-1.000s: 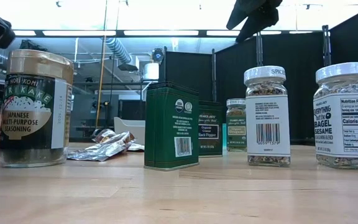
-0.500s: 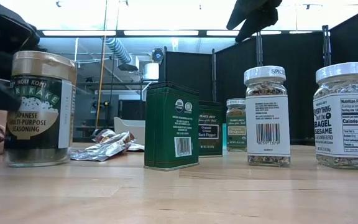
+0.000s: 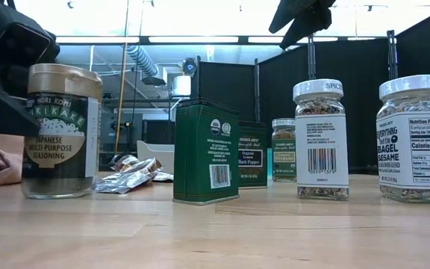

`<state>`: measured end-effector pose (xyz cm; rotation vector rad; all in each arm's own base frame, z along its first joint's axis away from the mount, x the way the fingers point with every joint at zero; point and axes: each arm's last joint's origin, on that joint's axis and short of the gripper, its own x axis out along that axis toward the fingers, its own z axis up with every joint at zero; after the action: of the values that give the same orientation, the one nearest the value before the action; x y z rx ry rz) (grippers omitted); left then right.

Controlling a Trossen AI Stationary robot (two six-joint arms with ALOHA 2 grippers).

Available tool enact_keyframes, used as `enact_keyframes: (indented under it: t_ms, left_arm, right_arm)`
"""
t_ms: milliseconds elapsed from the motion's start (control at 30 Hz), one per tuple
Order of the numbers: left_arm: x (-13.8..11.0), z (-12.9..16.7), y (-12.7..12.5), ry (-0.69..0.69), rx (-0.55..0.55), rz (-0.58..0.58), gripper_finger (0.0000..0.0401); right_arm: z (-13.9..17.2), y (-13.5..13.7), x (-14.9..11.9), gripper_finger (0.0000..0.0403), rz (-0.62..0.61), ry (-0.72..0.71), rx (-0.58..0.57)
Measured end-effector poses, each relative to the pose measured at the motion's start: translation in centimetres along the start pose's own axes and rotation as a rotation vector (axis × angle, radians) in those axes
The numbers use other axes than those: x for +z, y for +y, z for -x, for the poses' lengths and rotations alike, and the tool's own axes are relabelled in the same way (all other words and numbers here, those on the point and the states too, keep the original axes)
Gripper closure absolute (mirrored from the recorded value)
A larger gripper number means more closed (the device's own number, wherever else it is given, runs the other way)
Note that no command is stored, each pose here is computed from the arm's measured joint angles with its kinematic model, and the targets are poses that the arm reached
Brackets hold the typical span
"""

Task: Sort spices by type
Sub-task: Put the gold spice bottle into the transparent bin

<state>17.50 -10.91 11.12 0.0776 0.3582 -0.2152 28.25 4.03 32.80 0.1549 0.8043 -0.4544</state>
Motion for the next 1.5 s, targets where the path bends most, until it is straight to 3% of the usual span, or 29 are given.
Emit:
enact_keyframes:
  t_ms: [400,833,967,1167,1500]
  left_arm:
    - [1.8,0.8,0.1,-0.110,-0.016,0.137,0.0145]
    - [4.4,0.9,2.5,-0.194,0.092,0.463,0.0133]
    - [6.8,0.0,3.2,-0.104,0.070,0.480,0.0129]
    - [10.8,-0.7,4.8,0.230,0.057,0.393,0.0128]
    - [17.0,0.5,9.1,0.301,0.100,0.309,0.0126]
  right_arm:
    - [-0.3,-0.2,0.6,0.0068,0.062,-0.019,0.043]
    - [-0.8,-0.9,2.7,0.0068,0.126,-0.145,0.135]
    - [-0.8,-0.9,3.0,0.0066,0.160,-0.171,0.152]
    - [-0.8,-0.8,3.0,0.0066,0.219,-0.168,0.184]
    - [0.5,-0.9,5.2,0.0066,0.191,-0.253,0.254]
